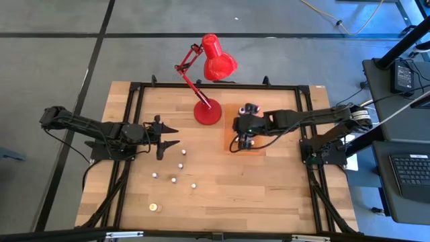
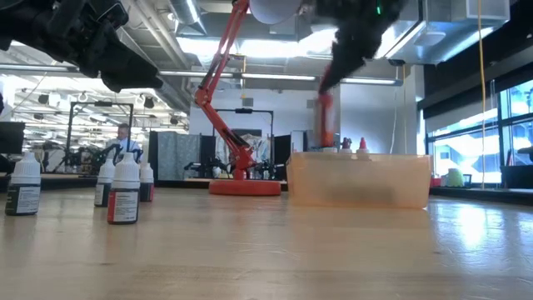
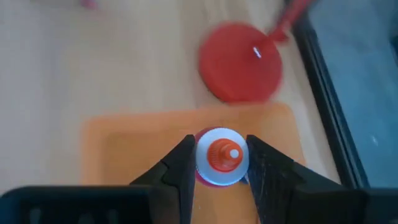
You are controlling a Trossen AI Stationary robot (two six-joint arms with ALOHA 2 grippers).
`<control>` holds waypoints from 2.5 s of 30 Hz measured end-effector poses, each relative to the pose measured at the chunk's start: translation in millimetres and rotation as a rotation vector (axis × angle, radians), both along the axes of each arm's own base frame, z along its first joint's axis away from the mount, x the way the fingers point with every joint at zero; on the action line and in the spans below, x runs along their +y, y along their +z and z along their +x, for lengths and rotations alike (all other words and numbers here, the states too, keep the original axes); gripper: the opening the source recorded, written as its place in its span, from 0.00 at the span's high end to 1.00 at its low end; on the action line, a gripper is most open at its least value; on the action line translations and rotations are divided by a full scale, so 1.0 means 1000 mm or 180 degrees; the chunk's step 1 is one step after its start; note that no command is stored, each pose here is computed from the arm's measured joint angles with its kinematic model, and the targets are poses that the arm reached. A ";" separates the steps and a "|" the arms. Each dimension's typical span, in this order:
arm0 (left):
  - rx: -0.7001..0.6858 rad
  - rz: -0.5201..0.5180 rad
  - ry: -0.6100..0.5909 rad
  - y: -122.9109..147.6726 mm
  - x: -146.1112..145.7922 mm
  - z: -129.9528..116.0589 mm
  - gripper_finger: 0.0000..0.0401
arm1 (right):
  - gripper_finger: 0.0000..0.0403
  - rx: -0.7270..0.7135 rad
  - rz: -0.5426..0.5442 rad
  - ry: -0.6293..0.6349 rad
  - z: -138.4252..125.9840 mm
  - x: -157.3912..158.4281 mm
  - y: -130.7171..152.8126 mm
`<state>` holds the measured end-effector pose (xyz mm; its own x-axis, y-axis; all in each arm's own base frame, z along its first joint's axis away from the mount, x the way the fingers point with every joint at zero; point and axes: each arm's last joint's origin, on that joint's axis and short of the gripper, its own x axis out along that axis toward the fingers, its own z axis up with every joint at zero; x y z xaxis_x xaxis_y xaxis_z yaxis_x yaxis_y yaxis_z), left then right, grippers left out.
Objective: Pick & Place food coloring
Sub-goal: Put the large orange food coloring bottle into the orange bin
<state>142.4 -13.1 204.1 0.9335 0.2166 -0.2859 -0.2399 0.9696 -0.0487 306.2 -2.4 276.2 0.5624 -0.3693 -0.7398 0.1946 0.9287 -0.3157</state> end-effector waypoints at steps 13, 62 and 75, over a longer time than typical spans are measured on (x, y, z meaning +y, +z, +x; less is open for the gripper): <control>-0.0003 0.0024 0.0076 0.000 0.001 0.000 0.47 | 0.70 -0.0040 -0.0349 -0.0307 -0.014 -0.035 -0.069; -0.0002 0.0024 0.0078 0.000 0.001 0.000 0.47 | 0.62 -0.0255 -0.0463 -0.0363 0.002 -0.057 -0.105; -0.0001 0.0023 0.0077 0.000 0.001 0.000 0.47 | 0.62 -0.0250 -0.0794 -0.0471 0.002 -0.060 -0.101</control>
<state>142.2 -12.4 204.0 0.9280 0.2412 -0.2840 -0.2633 0.9638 -0.0417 308.7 -62.3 174.8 0.5409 -0.6165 -0.5722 0.3551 0.7840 -0.5091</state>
